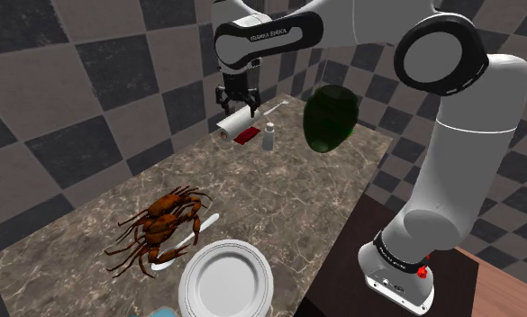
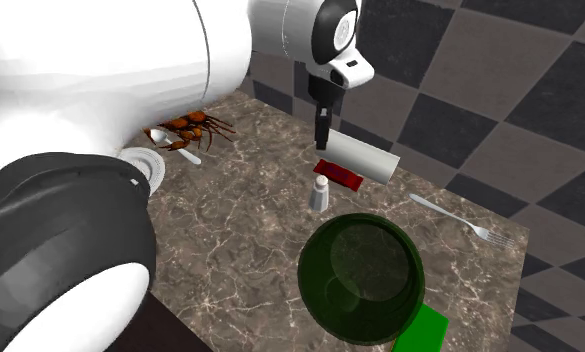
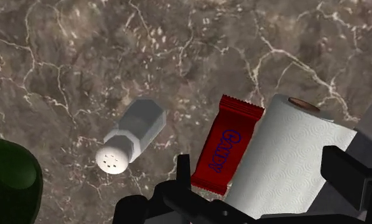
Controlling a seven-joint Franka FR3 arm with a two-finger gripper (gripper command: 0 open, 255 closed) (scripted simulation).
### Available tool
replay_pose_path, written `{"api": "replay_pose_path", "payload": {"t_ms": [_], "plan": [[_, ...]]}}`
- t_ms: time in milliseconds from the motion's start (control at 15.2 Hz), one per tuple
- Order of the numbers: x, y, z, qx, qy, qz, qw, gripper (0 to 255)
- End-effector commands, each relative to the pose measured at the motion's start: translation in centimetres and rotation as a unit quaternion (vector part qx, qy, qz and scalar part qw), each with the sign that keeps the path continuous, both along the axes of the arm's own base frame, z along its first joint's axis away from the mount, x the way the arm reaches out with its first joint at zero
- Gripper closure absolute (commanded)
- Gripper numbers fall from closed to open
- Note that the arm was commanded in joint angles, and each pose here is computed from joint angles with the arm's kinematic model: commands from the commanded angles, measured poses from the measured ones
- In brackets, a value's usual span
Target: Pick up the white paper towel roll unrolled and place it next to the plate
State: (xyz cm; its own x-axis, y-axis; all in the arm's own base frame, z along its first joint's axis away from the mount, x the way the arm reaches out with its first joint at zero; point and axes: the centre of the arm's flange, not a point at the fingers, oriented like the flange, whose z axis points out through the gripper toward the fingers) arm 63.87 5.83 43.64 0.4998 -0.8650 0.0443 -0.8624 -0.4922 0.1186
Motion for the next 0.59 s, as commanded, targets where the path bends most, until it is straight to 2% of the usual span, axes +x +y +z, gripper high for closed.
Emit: {"api": "replay_pose_path", "payload": {"t_ms": [0, 198, 396, 528], "plan": [[2.2, -1.0, -1.4, -0.007, 0.004, -0.036, 0.9993, 0], [5.4, -2.7, -3.6, -0.015, 0.01, -0.086, 0.9961, 0], [8.1, -4.6, -5.5, -0.023, 0.015, -0.132, 0.9908, 0], [8.0, -4.7, -6.6, -0.023, 0.015, -0.132, 0.9908, 0]]}}
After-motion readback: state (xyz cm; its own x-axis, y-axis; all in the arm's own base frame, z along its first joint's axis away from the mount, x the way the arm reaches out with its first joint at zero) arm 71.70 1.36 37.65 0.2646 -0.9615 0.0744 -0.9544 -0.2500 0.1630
